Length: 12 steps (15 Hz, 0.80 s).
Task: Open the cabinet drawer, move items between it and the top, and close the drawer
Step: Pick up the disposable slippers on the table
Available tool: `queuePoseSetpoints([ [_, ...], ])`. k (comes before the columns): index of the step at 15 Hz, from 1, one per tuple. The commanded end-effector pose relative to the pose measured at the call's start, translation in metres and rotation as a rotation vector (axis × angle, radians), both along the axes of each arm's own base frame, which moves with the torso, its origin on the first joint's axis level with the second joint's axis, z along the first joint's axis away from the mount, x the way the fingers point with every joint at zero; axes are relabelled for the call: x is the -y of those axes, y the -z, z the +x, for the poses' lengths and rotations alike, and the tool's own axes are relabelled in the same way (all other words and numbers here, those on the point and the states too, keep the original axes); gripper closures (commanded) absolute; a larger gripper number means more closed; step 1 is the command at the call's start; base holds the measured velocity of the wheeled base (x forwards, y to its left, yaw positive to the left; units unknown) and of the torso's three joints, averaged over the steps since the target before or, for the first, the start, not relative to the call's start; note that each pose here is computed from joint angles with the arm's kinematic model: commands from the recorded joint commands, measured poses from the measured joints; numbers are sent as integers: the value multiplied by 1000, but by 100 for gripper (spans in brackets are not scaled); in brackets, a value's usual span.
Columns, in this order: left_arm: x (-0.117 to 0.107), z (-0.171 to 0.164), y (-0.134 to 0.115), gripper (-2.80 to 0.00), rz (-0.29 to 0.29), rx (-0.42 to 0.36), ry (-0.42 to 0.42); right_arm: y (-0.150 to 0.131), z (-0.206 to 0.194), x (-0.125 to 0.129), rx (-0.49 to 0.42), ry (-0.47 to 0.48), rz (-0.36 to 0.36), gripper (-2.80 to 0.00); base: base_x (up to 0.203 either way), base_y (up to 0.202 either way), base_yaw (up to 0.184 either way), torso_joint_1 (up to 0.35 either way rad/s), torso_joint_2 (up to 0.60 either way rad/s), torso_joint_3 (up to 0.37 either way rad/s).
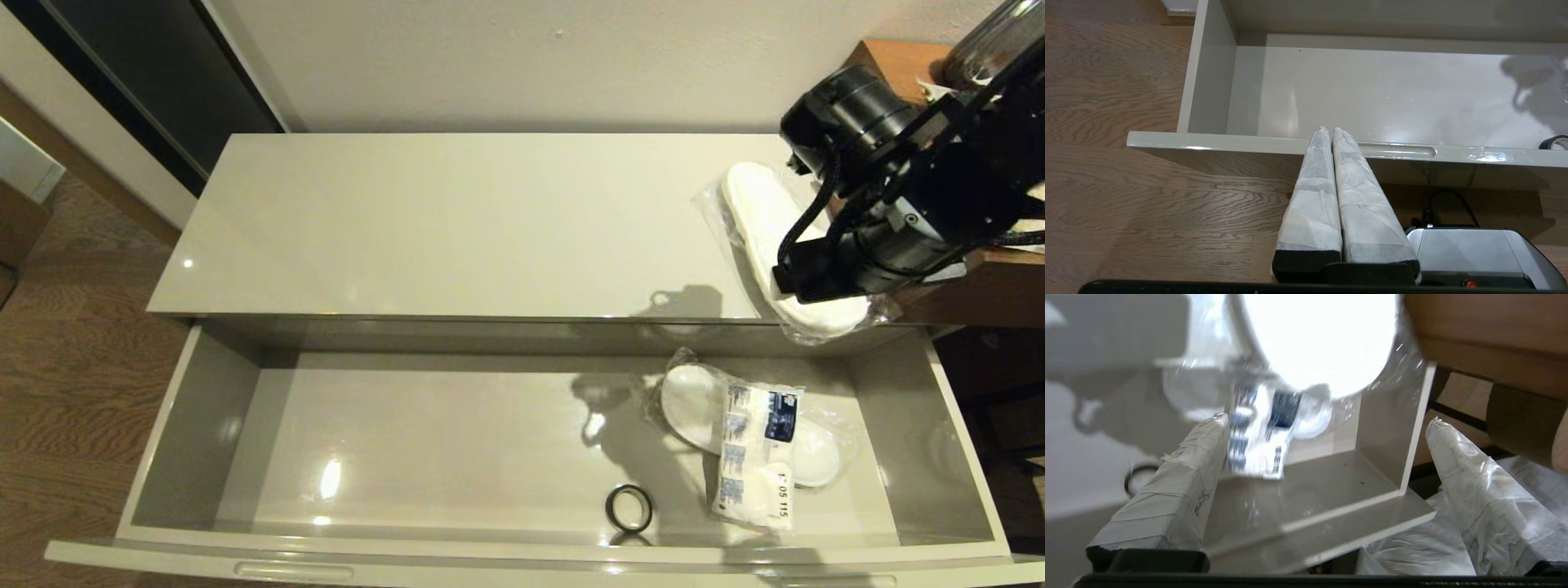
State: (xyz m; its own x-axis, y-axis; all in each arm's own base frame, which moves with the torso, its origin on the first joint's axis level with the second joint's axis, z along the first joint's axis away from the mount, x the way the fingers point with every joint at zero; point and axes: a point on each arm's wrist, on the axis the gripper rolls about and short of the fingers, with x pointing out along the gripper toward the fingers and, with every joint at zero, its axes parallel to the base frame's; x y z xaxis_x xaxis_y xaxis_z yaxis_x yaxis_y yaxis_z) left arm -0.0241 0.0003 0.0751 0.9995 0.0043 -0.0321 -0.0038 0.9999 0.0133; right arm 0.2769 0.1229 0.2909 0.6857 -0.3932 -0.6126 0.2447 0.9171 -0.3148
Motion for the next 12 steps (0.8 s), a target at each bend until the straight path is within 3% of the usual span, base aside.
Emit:
queuePoseSetpoints([
  [1,0,0,0,0,-1,-2,0,5,28,9,-1,70,-2,-280,0,0,0,0,0,0],
  [5,0,0,0,0,0,0,0,13,36,11,-23,85,0,-280,0,0,0,0,0,0],
  [12,0,0,0,0,-1,0,0,56,83,12,-71,107,22,-280,0,0,0,0,0,0],
])
